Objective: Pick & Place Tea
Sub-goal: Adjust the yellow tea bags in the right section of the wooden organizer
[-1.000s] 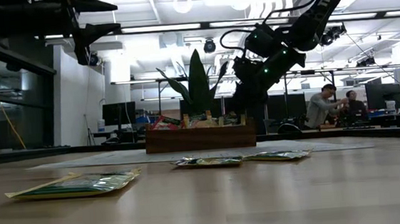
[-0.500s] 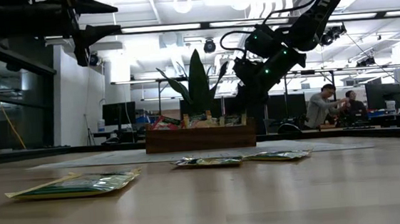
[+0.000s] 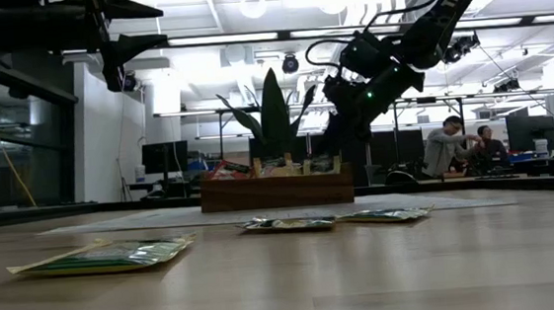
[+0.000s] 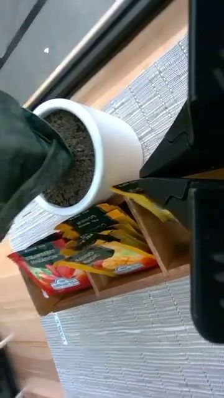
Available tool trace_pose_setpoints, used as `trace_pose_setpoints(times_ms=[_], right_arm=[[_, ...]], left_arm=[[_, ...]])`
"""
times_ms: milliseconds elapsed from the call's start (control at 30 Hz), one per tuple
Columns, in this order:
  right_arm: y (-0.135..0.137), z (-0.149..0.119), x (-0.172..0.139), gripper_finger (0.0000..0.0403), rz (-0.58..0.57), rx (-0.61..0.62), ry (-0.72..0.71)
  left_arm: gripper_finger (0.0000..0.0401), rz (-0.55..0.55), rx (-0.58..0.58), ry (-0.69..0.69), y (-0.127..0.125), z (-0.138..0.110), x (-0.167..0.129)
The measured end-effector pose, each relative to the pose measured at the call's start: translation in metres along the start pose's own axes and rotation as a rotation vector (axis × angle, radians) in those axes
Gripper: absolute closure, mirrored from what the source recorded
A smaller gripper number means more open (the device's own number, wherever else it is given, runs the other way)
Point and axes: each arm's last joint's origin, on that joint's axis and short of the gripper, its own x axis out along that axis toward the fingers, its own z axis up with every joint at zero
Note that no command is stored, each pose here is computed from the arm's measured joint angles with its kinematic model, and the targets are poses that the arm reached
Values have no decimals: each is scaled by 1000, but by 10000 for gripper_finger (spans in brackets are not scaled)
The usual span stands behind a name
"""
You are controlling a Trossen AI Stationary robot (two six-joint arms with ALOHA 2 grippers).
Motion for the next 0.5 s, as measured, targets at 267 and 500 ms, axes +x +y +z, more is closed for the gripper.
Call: trace_pose_setpoints(times_ms=[267, 500], right_arm=[[-1, 11, -12, 402, -31, -10, -56], [2, 10, -11, 402, -9, -13, -61]], left_arm=[[238, 0, 0, 0, 0, 0, 0], [238, 0, 1, 0, 0, 0, 0]])
